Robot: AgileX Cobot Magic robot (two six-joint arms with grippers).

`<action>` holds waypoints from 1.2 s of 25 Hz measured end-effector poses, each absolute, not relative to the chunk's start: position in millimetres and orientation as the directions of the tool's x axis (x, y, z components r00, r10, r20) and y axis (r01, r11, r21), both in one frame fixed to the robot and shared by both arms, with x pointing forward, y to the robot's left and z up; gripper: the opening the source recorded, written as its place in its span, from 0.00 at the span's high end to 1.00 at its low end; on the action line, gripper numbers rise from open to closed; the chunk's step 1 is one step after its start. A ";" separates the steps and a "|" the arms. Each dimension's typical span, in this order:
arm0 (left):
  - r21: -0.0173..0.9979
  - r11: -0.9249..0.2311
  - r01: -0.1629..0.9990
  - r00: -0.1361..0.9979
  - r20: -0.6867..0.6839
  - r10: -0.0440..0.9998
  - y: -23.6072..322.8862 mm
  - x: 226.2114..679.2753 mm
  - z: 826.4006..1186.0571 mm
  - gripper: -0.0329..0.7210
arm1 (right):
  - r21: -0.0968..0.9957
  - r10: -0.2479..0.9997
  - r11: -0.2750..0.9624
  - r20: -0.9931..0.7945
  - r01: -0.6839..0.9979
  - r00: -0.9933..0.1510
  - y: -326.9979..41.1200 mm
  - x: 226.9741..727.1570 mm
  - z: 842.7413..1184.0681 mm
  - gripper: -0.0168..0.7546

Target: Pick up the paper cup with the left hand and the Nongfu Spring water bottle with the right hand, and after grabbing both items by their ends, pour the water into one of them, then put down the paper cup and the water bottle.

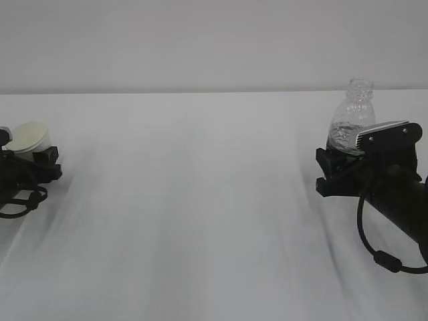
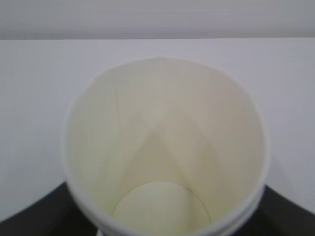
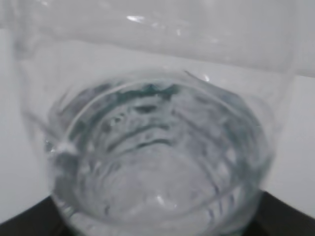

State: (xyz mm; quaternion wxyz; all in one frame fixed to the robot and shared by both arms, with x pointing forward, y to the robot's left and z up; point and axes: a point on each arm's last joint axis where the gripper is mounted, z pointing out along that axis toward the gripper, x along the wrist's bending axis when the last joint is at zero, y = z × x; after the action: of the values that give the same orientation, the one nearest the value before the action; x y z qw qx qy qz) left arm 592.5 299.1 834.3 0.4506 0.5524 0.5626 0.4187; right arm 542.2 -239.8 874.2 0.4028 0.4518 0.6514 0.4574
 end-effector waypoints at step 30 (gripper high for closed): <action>0.969 -0.092 0.229 0.336 0.010 0.942 272.1 588.1 835.7 0.37 | 0.960 0.957 0.173 -0.111 0.220 -0.267 -239.8 542.2 874.2 0.41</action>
State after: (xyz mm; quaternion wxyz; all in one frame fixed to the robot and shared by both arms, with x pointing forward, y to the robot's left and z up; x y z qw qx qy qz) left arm 588.1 272.1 835.7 0.4993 0.6470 0.4524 0.3571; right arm 542.2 -239.8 874.2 0.4028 0.4518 0.6514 0.4574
